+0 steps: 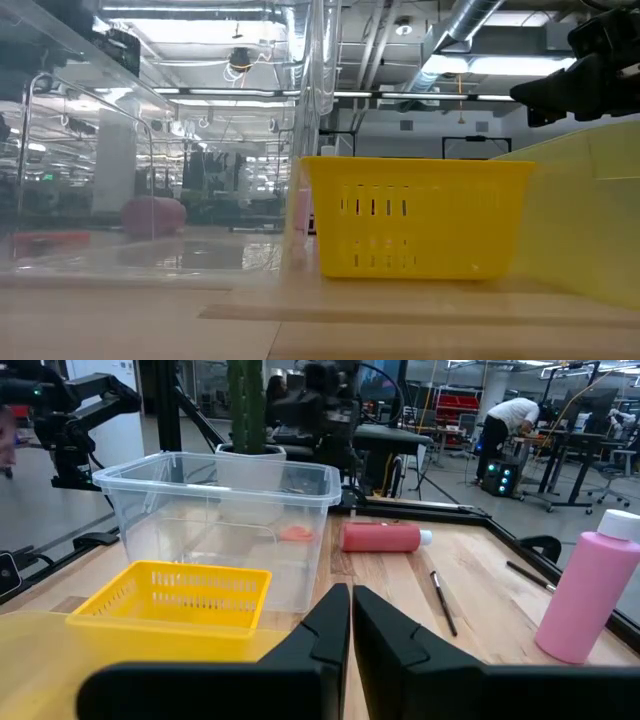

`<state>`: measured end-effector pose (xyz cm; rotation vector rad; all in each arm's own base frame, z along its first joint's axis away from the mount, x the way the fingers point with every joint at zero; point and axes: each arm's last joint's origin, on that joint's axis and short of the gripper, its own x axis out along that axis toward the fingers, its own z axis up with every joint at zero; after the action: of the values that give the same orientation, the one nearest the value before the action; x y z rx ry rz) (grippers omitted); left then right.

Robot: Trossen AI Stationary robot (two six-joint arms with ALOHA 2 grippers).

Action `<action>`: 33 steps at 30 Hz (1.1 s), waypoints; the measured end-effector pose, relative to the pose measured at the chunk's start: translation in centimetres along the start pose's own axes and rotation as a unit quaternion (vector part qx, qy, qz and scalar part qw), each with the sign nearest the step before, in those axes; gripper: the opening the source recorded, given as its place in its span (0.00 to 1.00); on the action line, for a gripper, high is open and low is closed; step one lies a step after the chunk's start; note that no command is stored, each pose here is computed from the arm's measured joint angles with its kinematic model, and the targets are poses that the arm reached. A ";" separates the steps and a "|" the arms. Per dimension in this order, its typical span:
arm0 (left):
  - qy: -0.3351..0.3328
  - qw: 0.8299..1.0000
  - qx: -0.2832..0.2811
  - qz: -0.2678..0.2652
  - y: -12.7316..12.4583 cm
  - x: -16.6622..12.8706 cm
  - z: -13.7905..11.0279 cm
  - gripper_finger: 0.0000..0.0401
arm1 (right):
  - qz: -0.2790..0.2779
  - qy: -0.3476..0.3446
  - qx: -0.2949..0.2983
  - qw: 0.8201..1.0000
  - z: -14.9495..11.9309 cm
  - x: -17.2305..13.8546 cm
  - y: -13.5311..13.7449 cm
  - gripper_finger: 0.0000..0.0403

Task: Pick & Place Paint Supplies
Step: Put the black paint bottle into the transparent bin

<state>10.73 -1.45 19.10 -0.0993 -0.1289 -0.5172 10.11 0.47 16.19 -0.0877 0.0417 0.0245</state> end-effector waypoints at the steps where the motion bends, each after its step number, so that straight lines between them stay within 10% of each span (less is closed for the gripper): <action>1: -0.025 0.998 -0.042 0.026 0.1 0.0 0.4 0.00 | 0.000 0.000 0.000 1.000 0.0 0.0 0.0 0.03; 4: -0.128 0.972 -0.162 0.108 0.5 -0.2 1.8 0.00 | 0.000 0.000 0.000 1.000 0.0 0.0 0.0 0.03; 11: -0.377 0.853 -0.290 0.213 0.9 -1.7 4.5 0.00 | -0.022 -0.011 -0.007 1.000 0.2 0.0 -0.2 0.03; 19: -0.446 0.823 -0.279 0.216 0.7 -2.4 5.4 0.00 | -0.022 -0.127 0.102 0.986 2.4 -0.3 -0.5 0.03; 25: -0.478 0.791 -0.284 0.255 0.8 -2.7 5.5 0.00 | 0.004 -0.339 0.194 0.921 6.1 -2.2 -0.9 0.03; 33: -0.489 0.777 -0.288 0.272 0.9 -2.8 5.5 0.00 | -0.119 -0.486 0.252 0.828 9.2 -4.9 -2.2 0.03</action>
<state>8.19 1.43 24.06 -0.9927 -0.9397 0.1494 5.62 -0.99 25.75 0.4603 -0.9914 -0.1942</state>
